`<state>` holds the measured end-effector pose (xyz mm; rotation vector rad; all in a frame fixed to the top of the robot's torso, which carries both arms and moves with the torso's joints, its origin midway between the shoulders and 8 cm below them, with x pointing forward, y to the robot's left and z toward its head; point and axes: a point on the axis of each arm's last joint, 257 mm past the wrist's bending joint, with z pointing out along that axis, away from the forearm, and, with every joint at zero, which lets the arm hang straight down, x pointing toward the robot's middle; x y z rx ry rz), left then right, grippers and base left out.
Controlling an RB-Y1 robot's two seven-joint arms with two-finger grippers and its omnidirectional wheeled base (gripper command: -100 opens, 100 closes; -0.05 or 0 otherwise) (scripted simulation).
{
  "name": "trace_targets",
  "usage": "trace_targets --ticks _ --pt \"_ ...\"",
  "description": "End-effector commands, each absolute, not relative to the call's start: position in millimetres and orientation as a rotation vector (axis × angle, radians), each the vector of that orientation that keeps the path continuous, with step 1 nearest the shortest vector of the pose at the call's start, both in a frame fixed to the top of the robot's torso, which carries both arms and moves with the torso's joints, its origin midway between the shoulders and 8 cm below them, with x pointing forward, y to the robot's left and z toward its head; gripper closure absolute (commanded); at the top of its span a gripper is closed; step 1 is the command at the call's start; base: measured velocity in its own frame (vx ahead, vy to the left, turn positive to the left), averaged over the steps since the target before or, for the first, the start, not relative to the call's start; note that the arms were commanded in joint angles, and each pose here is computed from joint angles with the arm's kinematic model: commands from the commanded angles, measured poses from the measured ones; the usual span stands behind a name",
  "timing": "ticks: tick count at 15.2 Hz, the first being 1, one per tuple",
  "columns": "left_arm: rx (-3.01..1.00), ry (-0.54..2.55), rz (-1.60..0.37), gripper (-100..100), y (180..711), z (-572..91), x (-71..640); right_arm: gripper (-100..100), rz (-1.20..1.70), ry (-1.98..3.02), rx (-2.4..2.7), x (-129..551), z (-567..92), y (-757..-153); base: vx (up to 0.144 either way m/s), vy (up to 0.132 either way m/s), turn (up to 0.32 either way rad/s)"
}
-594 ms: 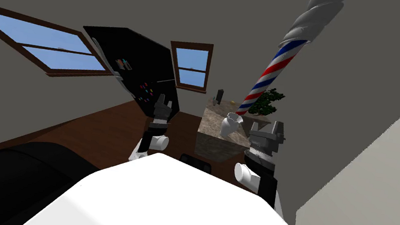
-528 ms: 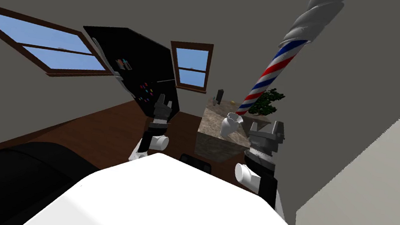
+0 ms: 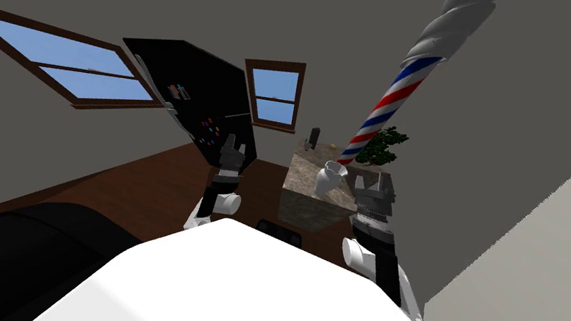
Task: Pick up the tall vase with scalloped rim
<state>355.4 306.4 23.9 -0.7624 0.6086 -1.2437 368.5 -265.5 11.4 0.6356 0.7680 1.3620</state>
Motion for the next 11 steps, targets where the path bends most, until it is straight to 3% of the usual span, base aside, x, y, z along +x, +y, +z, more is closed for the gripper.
trace_targets --ticks 1,11 --pt "-0.762 0.609 -1.244 0 306 24 355 -100 1.344 0.818 0.595 370 7 -263 0.000 -0.005 0.026" --pt "-0.762 0.609 -1.244 0 306 24 355 -100 1.224 1.024 0.414 379 -20 -263 0.000 -0.002 0.023"
